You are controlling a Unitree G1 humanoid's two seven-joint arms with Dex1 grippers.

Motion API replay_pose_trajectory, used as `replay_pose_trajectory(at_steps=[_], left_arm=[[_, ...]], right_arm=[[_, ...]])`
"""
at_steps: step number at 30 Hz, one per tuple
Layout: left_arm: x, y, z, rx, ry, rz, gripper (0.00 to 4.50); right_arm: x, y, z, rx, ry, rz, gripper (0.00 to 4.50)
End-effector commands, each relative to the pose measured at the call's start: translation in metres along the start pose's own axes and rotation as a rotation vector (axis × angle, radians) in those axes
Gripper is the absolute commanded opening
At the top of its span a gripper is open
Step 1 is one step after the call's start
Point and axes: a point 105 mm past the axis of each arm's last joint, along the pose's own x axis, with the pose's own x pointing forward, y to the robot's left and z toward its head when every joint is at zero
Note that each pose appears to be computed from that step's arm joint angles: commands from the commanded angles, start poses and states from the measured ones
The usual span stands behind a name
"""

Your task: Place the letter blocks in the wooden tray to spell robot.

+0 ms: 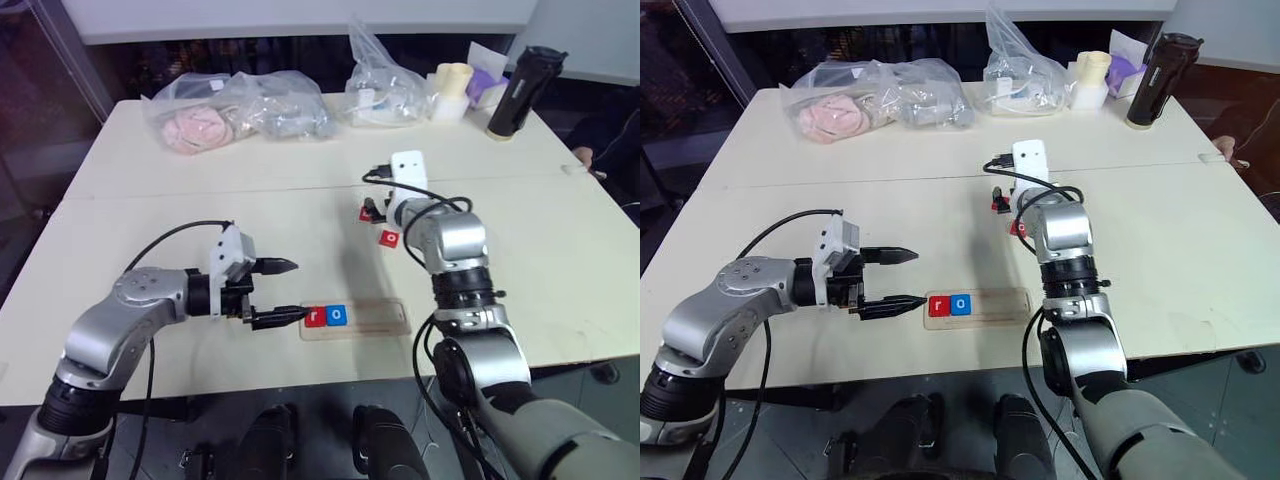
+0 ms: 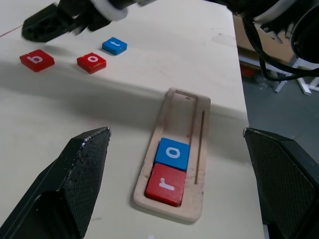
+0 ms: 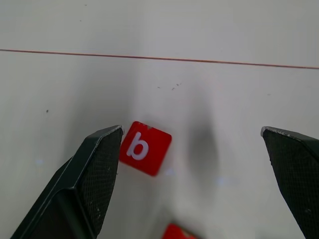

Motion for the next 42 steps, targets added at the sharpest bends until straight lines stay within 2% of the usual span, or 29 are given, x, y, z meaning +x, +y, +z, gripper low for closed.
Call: replay_pose_trajectory(at_steps=[1,7,13,18,28,31,36,42], left_arm=[[-0.005,0.000,0.007,0.042,0.002,0.038,4.47],[-0.004,0.000,0.008,0.044,-0.004,0.071,4.47],[-0.012,-0.004,0.002,0.038,0.002,0.092,4.47],[-0.012,-0.003,0.000,0.042,0.009,0.099,4.47],[-0.014,0.000,-0.002,0.054,0.028,0.118,4.47],[-0.016,0.001,-0.004,0.056,0.036,0.124,4.50],[-0.016,0.001,-0.006,0.059,0.040,0.125,4.50],[-0.015,0.001,-0.008,0.058,0.038,0.119,4.50]], right_arm=[[0.003,0.021,0.019,-0.026,-0.054,0.018,4.50],[0.012,0.040,0.010,-0.071,-0.021,-0.004,4.50],[0.018,0.033,0.002,-0.108,-0.006,-0.087,4.50],[0.021,0.032,-0.001,-0.065,0.010,-0.089,4.50],[0.026,0.039,-0.018,0.096,0.126,-0.054,4.50],[0.026,0.038,-0.019,0.103,0.128,-0.058,3.68],[0.027,0.041,-0.020,0.105,0.130,-0.055,1.18],[0.021,0.029,-0.008,0.106,0.114,-0.063,1.14]])
